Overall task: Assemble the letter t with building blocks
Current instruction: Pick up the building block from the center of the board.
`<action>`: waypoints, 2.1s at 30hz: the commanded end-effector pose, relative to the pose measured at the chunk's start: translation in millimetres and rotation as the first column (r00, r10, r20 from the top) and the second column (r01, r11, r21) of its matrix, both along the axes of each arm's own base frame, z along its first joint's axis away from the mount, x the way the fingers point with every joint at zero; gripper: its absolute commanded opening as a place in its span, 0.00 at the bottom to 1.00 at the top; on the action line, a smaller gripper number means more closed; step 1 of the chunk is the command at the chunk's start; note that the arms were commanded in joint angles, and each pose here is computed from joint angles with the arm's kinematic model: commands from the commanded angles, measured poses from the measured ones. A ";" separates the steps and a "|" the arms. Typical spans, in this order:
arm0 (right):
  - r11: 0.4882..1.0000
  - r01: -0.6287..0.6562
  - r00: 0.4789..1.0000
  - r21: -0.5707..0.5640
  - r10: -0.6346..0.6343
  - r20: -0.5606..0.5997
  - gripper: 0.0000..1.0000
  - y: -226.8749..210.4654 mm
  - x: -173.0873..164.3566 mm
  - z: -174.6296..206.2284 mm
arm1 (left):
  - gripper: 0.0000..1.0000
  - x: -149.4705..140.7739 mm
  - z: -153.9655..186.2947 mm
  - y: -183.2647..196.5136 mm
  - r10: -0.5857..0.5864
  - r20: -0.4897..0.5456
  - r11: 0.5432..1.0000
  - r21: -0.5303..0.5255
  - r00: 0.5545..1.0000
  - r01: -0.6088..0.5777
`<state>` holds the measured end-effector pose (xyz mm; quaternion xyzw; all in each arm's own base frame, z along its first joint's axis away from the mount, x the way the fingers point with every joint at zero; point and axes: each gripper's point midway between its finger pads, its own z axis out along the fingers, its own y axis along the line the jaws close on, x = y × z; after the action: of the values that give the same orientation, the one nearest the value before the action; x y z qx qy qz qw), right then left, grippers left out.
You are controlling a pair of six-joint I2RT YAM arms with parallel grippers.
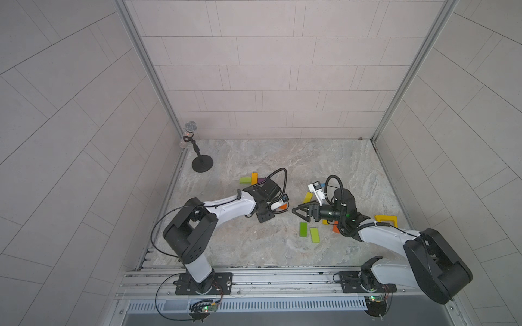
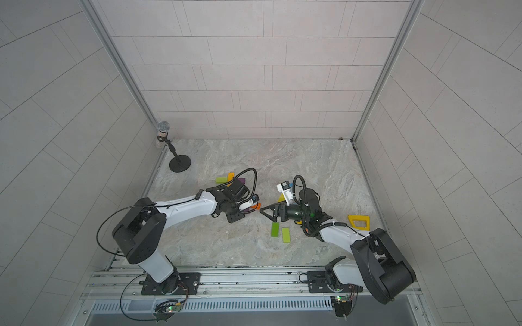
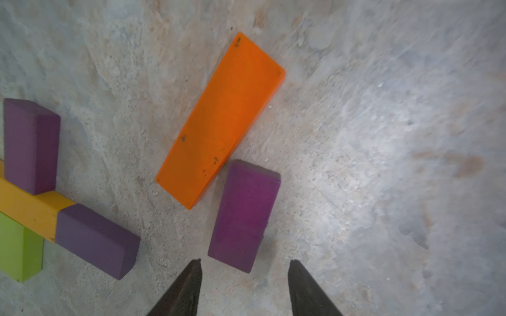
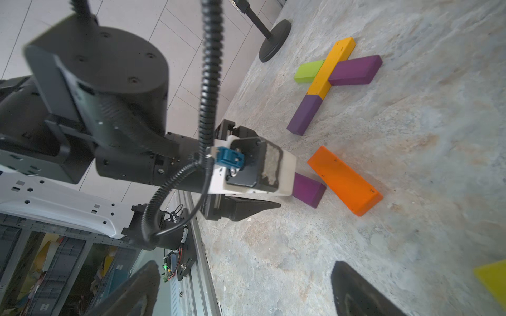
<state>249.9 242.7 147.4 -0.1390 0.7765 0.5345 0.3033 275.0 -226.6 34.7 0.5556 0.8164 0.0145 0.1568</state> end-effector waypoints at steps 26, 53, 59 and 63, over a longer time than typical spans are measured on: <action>0.999 -0.016 0.998 0.033 0.015 0.053 1.00 2.6 -1.0 12.8 | 0.52 -8.9 -21.9 -7.0 -0.096 -0.185 0.991 0.077 0.978 0.111; 0.999 -0.019 0.999 0.035 0.018 0.051 1.00 3.1 -0.7 12.5 | 0.54 -1.2 -26.5 -27.1 -0.038 -0.209 0.998 0.038 0.977 0.047; 0.999 -0.018 0.998 0.034 0.016 0.054 1.00 2.8 -0.9 12.8 | 0.37 -5.8 -28.3 -26.4 -0.013 -0.260 0.998 0.061 0.965 0.030; 0.999 -0.019 0.998 0.035 0.017 0.055 1.00 2.8 -1.3 13.5 | 0.25 -12.0 -27.1 -19.2 0.021 -0.279 0.996 0.084 0.960 0.003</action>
<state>250.8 244.2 154.9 -0.1455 0.7663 0.5416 0.3134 275.9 -254.6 14.7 0.5572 0.8281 -0.0321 0.0527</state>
